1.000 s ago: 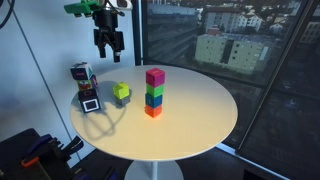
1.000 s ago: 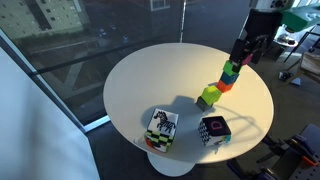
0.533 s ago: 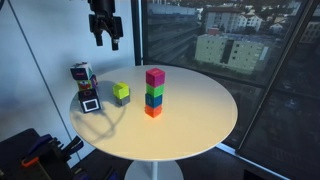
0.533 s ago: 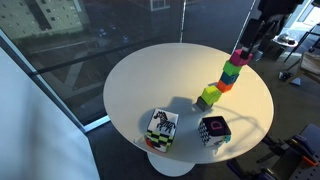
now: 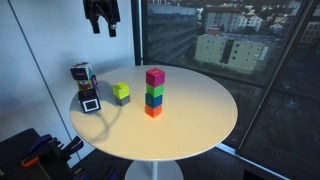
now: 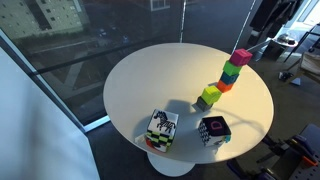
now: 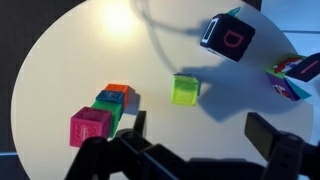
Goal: Put the yellow cube on the black cube
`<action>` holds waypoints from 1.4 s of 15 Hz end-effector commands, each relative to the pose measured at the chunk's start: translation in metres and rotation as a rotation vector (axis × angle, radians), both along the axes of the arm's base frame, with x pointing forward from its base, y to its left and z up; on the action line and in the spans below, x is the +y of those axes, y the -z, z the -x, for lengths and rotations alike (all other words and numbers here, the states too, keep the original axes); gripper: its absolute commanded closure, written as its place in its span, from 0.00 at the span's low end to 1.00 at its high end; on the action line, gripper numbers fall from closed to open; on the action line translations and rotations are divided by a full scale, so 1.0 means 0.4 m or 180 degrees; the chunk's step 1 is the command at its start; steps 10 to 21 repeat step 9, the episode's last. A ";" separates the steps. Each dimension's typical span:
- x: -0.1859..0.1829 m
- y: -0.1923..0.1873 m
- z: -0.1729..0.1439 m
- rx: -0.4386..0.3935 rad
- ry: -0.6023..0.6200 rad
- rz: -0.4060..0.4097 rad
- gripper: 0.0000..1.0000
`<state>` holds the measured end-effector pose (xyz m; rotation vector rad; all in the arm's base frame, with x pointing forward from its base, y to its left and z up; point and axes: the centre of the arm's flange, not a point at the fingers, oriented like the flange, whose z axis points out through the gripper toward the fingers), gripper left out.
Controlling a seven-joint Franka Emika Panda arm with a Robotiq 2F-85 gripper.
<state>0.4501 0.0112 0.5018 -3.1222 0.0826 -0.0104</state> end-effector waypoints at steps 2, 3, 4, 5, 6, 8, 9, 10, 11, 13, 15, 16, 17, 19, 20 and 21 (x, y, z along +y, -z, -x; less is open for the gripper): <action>-0.008 -0.045 0.016 -0.0014 -0.0019 -0.0020 0.00; -0.007 -0.044 0.016 -0.0021 -0.0031 -0.0026 0.00; 0.000 -0.019 0.009 -0.0036 0.0000 -0.0001 0.00; 0.000 -0.019 0.009 -0.0037 -0.0001 -0.0001 0.00; 0.000 -0.017 0.009 -0.0030 -0.0002 0.0000 0.00; 0.001 -0.014 0.009 -0.0021 -0.0003 0.0000 0.00; 0.001 -0.013 0.009 -0.0019 -0.0003 0.0000 0.00; 0.001 -0.013 0.009 -0.0019 -0.0003 0.0000 0.00; 0.001 -0.013 0.009 -0.0019 -0.0003 0.0000 0.00; 0.001 -0.013 0.009 -0.0019 -0.0003 0.0000 0.00; 0.001 -0.013 0.009 -0.0019 -0.0003 0.0000 0.00; 0.001 -0.013 0.009 -0.0019 -0.0003 0.0000 0.00; 0.001 -0.013 0.009 -0.0019 -0.0003 0.0000 0.00; 0.001 -0.013 0.009 -0.0019 -0.0003 0.0000 0.00; 0.001 -0.013 0.009 -0.0019 -0.0003 0.0000 0.00; 0.001 -0.013 0.009 -0.0019 -0.0003 0.0000 0.00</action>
